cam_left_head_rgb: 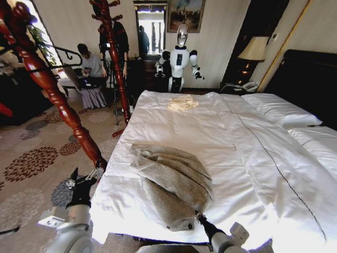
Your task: Pick up the clothes from the bed and hang them on the clothes hanger.
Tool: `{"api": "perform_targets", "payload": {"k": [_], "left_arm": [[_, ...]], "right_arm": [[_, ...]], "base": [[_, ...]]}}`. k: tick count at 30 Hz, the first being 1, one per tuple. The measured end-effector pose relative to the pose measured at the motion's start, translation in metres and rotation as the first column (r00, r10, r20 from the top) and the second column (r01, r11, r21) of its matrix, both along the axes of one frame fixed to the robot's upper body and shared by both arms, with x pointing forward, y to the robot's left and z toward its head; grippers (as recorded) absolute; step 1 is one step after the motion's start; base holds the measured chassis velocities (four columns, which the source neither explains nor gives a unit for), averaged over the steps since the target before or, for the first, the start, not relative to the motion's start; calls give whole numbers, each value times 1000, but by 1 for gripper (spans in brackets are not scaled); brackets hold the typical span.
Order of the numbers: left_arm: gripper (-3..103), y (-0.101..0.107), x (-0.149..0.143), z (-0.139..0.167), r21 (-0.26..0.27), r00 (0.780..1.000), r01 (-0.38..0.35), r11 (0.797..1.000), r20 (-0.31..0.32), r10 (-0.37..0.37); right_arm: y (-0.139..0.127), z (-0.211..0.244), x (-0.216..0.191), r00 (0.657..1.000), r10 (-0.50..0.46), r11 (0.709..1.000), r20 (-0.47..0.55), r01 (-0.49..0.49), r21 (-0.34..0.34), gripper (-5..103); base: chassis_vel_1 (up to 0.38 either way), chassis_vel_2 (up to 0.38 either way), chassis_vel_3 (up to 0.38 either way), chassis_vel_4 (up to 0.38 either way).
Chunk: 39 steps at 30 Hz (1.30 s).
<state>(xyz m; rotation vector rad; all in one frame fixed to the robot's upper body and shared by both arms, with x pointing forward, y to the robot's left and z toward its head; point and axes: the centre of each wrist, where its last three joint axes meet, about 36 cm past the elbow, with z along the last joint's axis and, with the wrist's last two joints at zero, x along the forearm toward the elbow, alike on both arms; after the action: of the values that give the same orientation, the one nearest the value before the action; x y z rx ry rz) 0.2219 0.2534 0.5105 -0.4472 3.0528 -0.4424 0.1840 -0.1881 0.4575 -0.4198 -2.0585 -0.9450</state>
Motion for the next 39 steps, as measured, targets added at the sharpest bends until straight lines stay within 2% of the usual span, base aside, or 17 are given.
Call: {"api": "perform_targets", "payload": {"k": [3,5,7,10,13,16,18,22,28,33,37,38,39], "left_arm": [[100,0,0,0,0,1000,0,1000,0,0],[100,0,0,0,1,1000,0,1000,0,0],[100,0,0,0,1,1000,0,1000,-1,0],[100,0,0,0,2,1000,-1,1000,-3,1],[100,1,-1,0,3,1000,-2,1000,-4,2],[100,1,-1,0,5,1000,-3,1000,-6,3],[100,1,-1,0,5,1000,-3,1000,-7,3],[100,0,-1,-1,2,1000,-4,1000,-7,4],[100,0,-2,-1,4,1000,-5,1000,-9,5],[100,1,-2,-1,7,1000,-10,1000,-12,10],[100,1,0,0,7,1000,-11,1000,-1,11],[100,1,0,0,7,1000,-11,1000,-1,11],[100,2,1,1,4,1000,-9,1000,5,9]], "right_arm": [[0,-4,1,1000,-1,1000,-5,1,-6,53],[1,-8,2,1000,-2,1000,-7,2,-7,65],[1,-10,3,1000,-2,1000,-4,2,-6,63],[0,-16,7,1000,-7,1000,25,7,-1,46],[-1,-18,9,999,-11,1000,38,11,0,41],[-1,-18,10,999,-14,1000,47,14,2,25],[-1,-18,10,999,-14,1000,47,14,2,25],[-1,-13,9,997,-14,1000,75,13,17,3],[1,-10,9,994,-12,999,113,8,43,0],[2,-6,9,978,-38,996,205,20,89,0],[-8,8,16,940,-99,989,327,55,140,0],[-8,8,16,940,-99,989,327,55,140,0],[-16,18,22,919,-130,983,372,72,166,0]], "base": [[0,0,0,0],[0,0,0,0],[0,0,0,0],[0,0,0,0],[0,0,0,0],[0,0,0,0],[0,0,0,0],[0,0,0,0],[0,0,0,0],[0,0,0,0],[0,0,0,0],[0,0,0,0],[0,0,0,0]]}}
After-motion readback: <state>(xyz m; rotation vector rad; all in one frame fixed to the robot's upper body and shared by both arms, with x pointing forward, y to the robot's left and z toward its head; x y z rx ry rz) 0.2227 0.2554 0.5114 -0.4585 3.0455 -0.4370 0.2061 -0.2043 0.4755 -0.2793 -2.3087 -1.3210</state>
